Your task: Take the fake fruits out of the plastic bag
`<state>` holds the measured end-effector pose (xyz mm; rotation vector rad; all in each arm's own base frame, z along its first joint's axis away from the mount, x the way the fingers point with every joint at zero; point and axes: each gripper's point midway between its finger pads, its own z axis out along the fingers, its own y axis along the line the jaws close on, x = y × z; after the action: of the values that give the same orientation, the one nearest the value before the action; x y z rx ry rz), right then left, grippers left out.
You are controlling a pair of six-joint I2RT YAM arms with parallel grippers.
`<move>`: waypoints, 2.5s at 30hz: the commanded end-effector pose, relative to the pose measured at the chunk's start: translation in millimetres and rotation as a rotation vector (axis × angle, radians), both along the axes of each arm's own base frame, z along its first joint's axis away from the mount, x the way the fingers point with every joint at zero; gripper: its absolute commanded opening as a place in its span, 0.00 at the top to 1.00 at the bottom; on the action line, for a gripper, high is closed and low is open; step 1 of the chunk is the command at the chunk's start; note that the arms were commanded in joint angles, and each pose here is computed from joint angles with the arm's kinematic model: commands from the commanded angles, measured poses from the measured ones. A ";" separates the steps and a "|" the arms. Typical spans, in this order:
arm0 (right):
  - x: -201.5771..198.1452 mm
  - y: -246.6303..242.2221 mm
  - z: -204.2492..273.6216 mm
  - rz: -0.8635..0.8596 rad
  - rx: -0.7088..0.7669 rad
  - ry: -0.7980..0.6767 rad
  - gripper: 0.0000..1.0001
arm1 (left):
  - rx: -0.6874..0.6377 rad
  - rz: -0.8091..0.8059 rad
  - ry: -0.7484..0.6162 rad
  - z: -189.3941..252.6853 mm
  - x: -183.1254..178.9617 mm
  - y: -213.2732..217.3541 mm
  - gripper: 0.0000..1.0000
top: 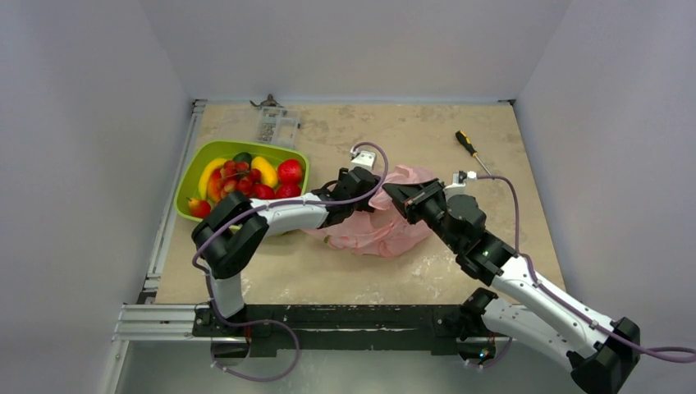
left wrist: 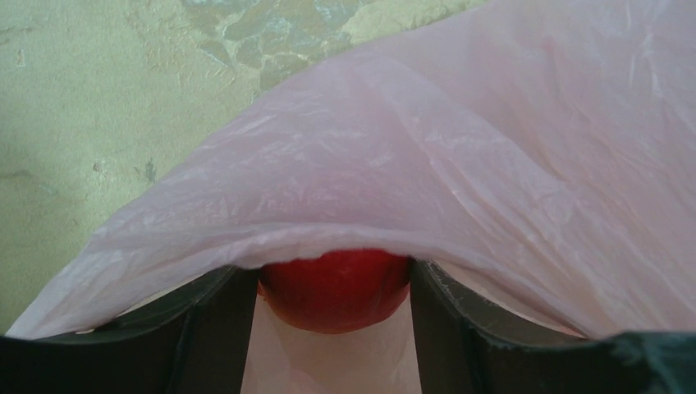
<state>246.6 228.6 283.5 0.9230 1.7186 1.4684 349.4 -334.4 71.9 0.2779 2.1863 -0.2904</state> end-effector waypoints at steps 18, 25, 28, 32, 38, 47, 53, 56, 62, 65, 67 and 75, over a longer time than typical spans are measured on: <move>8.1 -60.8 -31.0 -0.240 -0.216 -0.009 1.00 | -0.472 -0.395 -0.098 139.4 -104.5 3.5 0.85; 15.5 -95.4 -31.9 -0.379 -0.397 -0.014 1.00 | -0.476 -0.477 -0.097 170.5 -147.1 35.4 0.86; 15.8 -112.0 -27.6 -0.425 -0.516 -0.032 1.00 | -0.301 -0.285 -0.132 170.5 -134.7 87.1 0.85; 17.1 -129.8 -19.3 -0.459 -0.695 -0.041 1.00 | -0.034 0.018 -0.223 172.2 -106.3 170.9 0.81; 17.4 -134.3 -13.4 -0.386 -0.932 -0.073 0.73 | 0.040 0.224 -0.219 162.0 -60.5 220.5 0.80; -5.2 -112.8 -3.6 -0.113 -1.031 -0.121 0.24 | 0.172 0.428 -0.090 136.6 14.0 240.7 0.84; -35.1 -109.3 32.8 -0.027 -0.940 -0.260 0.07 | 0.295 0.502 -0.029 113.9 33.9 252.5 0.84; -48.2 -118.3 56.1 -0.044 -0.905 -0.316 0.03 | 0.338 0.552 -0.001 103.6 32.5 262.9 0.81; -66.1 -137.2 96.8 -0.116 -0.841 -0.414 0.01 | 0.363 0.587 0.067 85.0 30.4 267.3 0.43; -67.8 -145.3 102.5 -0.149 -0.845 -0.419 0.01 | 0.350 0.614 0.071 87.1 27.1 269.5 0.20; -68.7 -148.2 103.0 -0.158 -0.851 -0.417 0.01 | 0.335 0.608 0.077 90.8 25.3 267.6 0.03; -69.8 -154.7 103.8 -0.174 -0.875 -0.410 0.01 | 0.225 0.606 0.096 127.6 6.1 261.7 0.00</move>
<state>177.8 82.0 376.4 0.2606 1.6825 0.6322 363.6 -70.6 154.2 -0.2027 2.3371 0.4062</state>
